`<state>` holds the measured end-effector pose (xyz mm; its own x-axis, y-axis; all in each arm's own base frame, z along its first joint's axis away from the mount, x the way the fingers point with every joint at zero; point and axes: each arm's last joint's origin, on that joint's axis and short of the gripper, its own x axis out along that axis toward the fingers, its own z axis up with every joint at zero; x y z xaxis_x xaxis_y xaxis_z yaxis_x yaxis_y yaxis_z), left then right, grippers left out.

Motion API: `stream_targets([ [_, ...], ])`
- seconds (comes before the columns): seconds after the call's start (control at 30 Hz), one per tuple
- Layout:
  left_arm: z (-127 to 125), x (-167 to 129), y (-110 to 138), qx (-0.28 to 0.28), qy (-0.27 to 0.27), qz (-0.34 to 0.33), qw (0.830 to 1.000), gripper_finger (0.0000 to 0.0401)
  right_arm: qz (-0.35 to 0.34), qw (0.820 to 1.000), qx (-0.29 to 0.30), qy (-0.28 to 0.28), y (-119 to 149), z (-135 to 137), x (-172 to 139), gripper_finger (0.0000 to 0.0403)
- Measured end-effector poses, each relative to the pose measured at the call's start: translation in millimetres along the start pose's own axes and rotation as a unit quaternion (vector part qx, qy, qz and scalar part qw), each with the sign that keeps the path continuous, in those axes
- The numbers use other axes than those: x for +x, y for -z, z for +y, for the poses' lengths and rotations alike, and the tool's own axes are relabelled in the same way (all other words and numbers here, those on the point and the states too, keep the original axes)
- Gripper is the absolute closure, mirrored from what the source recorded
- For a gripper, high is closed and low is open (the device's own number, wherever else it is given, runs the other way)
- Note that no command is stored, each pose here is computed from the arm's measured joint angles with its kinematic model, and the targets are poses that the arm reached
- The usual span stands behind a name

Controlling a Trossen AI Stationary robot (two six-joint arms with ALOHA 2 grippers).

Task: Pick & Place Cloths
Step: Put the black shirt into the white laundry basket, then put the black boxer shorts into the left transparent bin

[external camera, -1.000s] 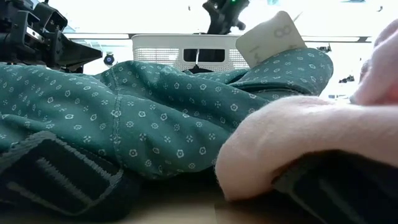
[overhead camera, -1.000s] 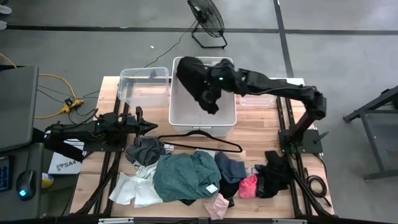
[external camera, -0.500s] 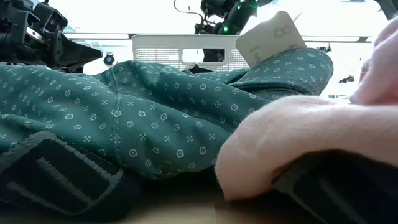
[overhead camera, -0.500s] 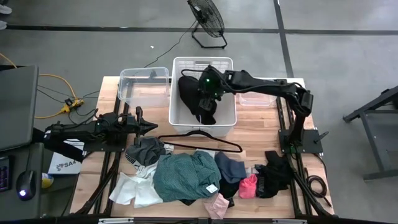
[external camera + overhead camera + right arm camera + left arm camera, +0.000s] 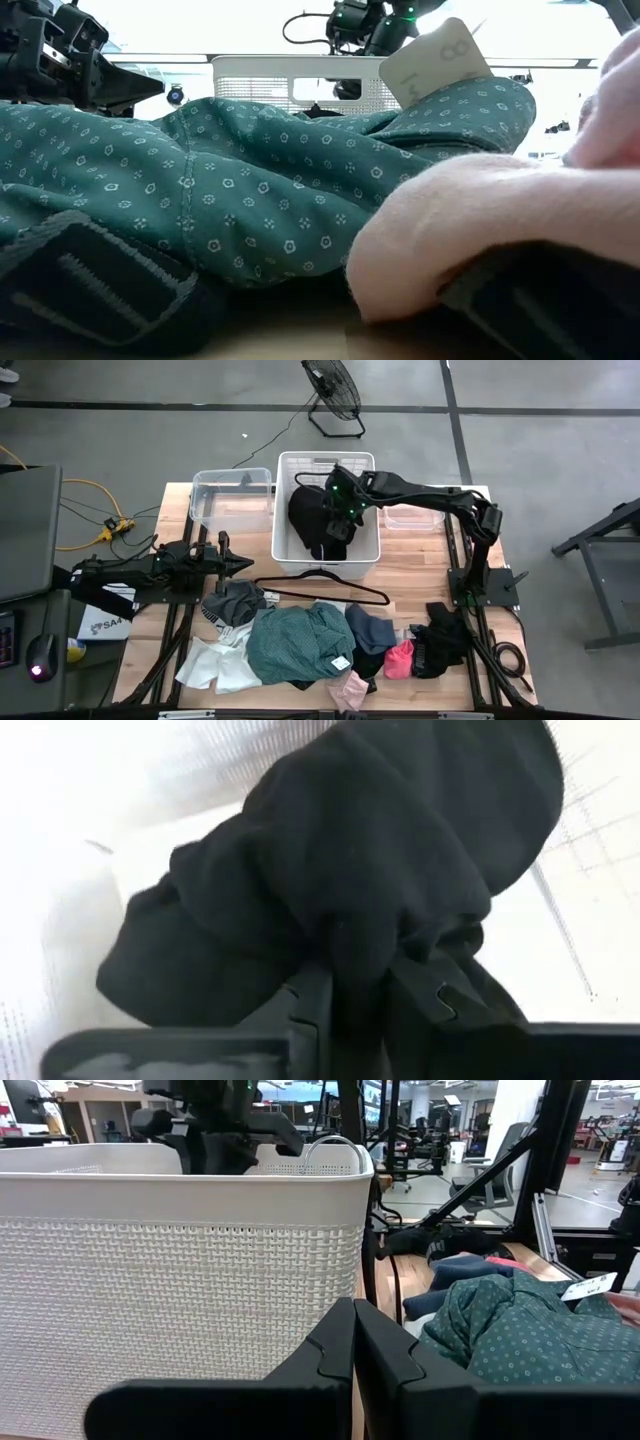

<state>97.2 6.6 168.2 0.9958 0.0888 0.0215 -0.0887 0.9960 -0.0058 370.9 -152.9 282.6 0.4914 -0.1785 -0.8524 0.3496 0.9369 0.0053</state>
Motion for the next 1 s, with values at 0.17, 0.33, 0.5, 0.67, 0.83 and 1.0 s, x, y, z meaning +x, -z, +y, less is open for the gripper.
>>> stream_targets([
  [0.17,0.0,0.0,0.1,0.000,0.000,0.000,1.000,0.0400,-0.001,1.000,-0.001,0.001,0.1,2.2,-3.0,0.0340],
  [0.33,0.0,0.0,0.1,0.000,0.000,0.000,1.000,0.0400,0.003,1.000,-0.002,0.013,1.1,1.9,-4.2,0.0324],
  [0.5,0.0,0.0,0.0,0.000,0.000,0.000,1.000,0.0400,0.005,1.000,-0.001,0.010,1.4,2.0,-4.2,0.0258],
  [0.67,0.0,0.0,0.1,0.000,0.000,0.000,1.000,0.0400,0.020,1.000,-0.003,0.009,4.8,2.4,-16.6,0.0182],
  [0.83,0.0,0.0,0.0,0.000,0.000,0.000,1.000,0.0400,0.002,1.000,0.001,0.009,7.4,3.1,-47.4,0.0149],
  [1.0,0.0,0.0,0.0,0.000,0.000,0.000,1.000,0.0400,-0.030,0.999,0.010,0.008,14.2,4.9,-92.5,0.0145],
])
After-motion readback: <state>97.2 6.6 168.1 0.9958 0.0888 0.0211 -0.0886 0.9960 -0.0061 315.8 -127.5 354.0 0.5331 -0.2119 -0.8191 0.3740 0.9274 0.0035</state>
